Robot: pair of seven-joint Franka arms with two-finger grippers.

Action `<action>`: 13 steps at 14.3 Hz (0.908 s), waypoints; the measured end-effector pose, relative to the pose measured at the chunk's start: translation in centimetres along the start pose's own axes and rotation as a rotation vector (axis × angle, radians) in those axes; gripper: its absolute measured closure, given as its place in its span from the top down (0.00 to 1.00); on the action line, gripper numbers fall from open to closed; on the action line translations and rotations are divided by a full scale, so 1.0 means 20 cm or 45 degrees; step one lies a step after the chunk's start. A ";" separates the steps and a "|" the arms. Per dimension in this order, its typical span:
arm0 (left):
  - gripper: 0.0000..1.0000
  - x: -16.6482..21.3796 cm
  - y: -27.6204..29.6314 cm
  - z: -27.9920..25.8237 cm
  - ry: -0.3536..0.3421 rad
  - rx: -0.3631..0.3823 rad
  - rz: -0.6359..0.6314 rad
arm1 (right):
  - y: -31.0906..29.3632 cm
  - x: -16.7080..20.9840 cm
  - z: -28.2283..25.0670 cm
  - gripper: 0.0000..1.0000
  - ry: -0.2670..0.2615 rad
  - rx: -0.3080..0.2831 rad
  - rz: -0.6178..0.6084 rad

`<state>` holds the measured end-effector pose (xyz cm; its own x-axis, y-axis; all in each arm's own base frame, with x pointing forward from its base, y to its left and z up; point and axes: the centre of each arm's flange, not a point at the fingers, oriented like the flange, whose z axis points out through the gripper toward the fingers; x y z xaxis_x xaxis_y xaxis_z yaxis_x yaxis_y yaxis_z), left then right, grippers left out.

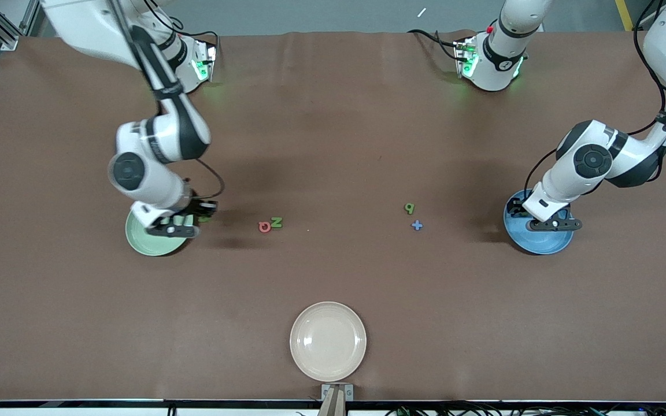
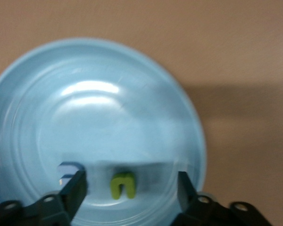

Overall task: Sort upper and lower case letters into plates
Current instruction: 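Grasp the blue x with the left gripper while the right gripper drops B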

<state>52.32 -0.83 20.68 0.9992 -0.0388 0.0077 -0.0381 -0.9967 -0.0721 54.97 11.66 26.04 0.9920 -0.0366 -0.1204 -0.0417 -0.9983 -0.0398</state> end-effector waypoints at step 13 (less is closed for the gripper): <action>1.00 0.18 1.13 -0.21 -0.033 -0.075 -0.588 | 0.38 -0.02 0.27 0.25 -0.107 -0.006 -0.009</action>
<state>55.01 -23.77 23.35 0.9116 0.4112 0.0008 0.4112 -0.9115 -0.0100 53.60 4.34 20.45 0.9788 -0.0255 -0.2031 -0.0336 -0.9988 -0.0366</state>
